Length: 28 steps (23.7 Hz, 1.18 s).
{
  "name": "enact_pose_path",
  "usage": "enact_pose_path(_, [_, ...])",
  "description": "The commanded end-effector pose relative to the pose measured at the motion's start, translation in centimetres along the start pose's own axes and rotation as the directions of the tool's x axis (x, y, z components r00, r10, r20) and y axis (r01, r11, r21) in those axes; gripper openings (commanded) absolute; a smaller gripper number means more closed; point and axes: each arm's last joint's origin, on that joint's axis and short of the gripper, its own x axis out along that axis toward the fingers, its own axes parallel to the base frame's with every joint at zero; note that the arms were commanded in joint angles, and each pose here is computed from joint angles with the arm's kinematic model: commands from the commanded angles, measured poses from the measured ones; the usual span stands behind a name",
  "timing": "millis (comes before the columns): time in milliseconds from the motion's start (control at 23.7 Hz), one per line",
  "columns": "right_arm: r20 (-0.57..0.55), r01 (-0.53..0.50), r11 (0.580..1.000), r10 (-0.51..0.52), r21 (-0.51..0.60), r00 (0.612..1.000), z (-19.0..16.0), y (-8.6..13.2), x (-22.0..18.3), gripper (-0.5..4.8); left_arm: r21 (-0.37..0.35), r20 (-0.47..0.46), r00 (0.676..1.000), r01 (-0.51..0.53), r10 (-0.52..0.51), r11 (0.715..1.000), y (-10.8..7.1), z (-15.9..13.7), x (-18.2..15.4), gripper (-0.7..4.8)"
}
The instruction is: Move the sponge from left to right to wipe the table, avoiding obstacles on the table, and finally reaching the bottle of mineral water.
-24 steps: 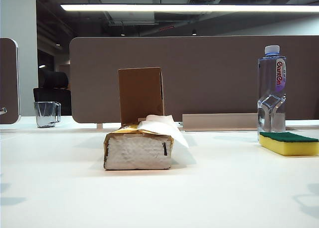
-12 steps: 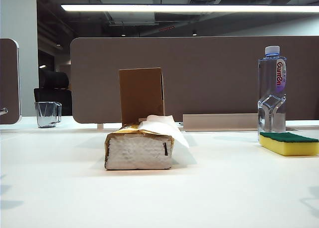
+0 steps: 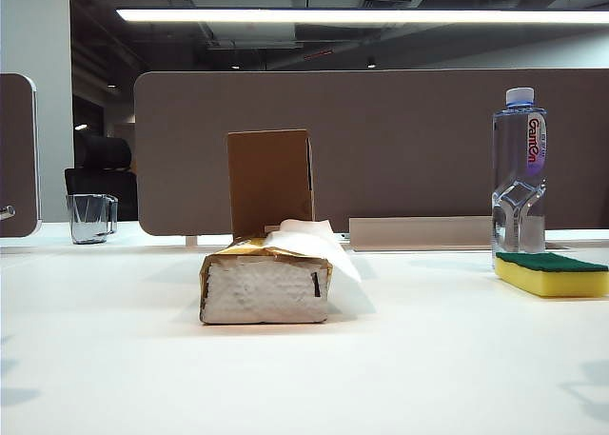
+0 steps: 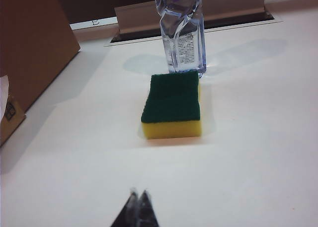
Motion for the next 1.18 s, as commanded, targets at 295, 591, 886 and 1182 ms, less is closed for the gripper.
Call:
enact_pose_path(295, [-0.005,-0.020,1.000,0.020,-0.003,1.000,-0.1,0.0,0.0,-0.05,0.011,-0.020,1.000,-0.018,0.018,1.000,0.1,-0.3,-0.6,0.52])
enact_pose_path(591, [-0.005,-0.021,1.000,0.021,-0.002,1.000,-0.1,0.0,0.1,-0.05,0.015,-0.093,0.993,-0.069,0.070,0.998,0.3,-1.1,-0.7,0.47])
enact_pose_path(886, [-0.003,-0.020,1.000,0.020,-0.003,1.000,-0.1,0.0,0.0,-0.05,0.013,-0.095,0.994,-0.054,0.055,0.998,0.2,-1.1,-0.7,-0.05])
enact_pose_path(1182, [-0.003,-0.020,1.000,0.020,-0.003,1.000,-0.1,0.0,0.0,-0.05,0.013,-0.095,0.994,-0.054,0.055,0.998,0.2,-1.1,-0.7,-0.05])
